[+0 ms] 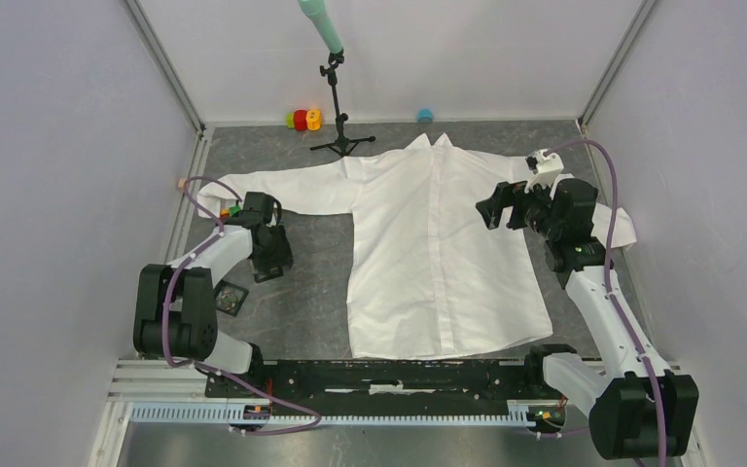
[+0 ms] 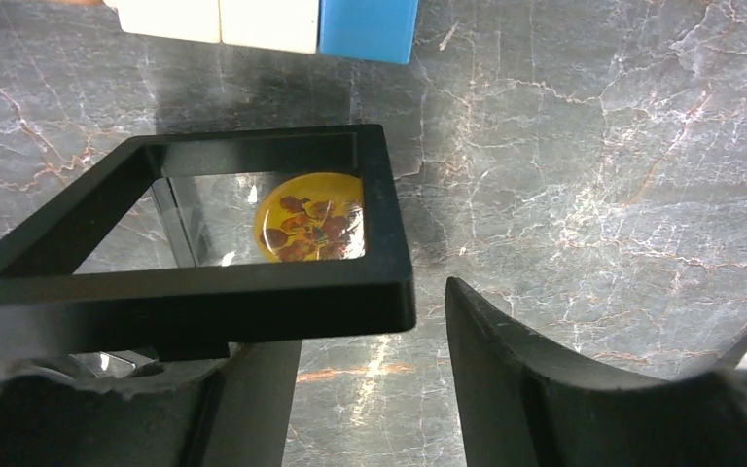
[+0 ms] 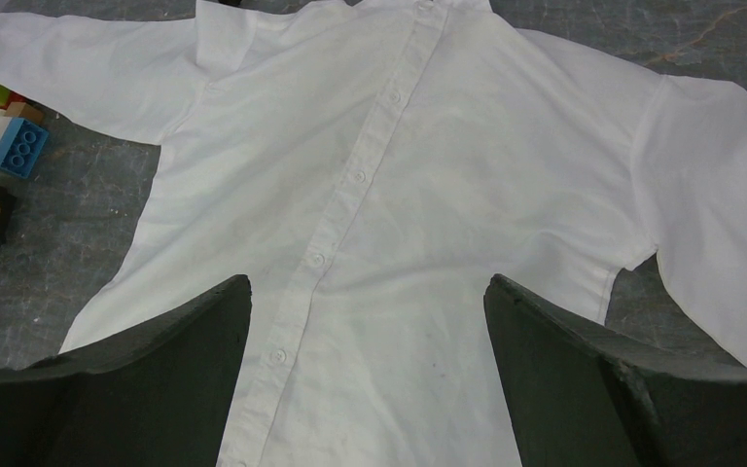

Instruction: Pin the brooch onto the clothing

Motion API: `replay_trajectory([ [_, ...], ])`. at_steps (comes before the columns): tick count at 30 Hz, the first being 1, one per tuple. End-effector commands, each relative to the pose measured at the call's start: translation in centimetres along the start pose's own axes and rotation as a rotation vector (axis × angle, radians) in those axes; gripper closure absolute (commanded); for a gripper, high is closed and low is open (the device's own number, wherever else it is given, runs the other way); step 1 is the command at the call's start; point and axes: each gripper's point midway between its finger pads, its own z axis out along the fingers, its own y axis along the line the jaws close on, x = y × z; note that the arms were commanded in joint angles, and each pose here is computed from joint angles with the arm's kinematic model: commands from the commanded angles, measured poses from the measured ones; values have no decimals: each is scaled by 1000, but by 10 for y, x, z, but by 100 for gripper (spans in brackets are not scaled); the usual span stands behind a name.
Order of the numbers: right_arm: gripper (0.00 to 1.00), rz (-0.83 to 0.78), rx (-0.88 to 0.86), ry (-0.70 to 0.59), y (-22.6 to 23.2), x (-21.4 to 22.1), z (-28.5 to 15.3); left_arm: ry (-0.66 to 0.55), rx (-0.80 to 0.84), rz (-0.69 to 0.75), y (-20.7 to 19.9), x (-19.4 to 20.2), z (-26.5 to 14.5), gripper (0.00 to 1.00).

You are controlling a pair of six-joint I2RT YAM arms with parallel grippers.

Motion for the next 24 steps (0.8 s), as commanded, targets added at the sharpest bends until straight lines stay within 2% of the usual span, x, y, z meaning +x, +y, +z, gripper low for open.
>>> replay_trajectory([
  [1,6,-14,-7,-23,3,-5,-3,-35,-4,29,1,-11,-8,37],
  [6,6,-11,-8,-22,3,-4,-4,-129,-46,42,7,-33,-18,34],
  [13,6,-4,-12,-22,4,-3,-3,-218,-12,68,3,-47,-28,30],
  [17,6,-2,-19,-21,4,-3,-1,-225,-16,79,4,-49,-26,30],
  [20,6,2,-26,-21,6,-2,-1,-225,-72,76,12,-52,-22,33],
  [24,6,1,-23,-21,6,0,-2,-186,-104,69,15,-51,-11,36],
])
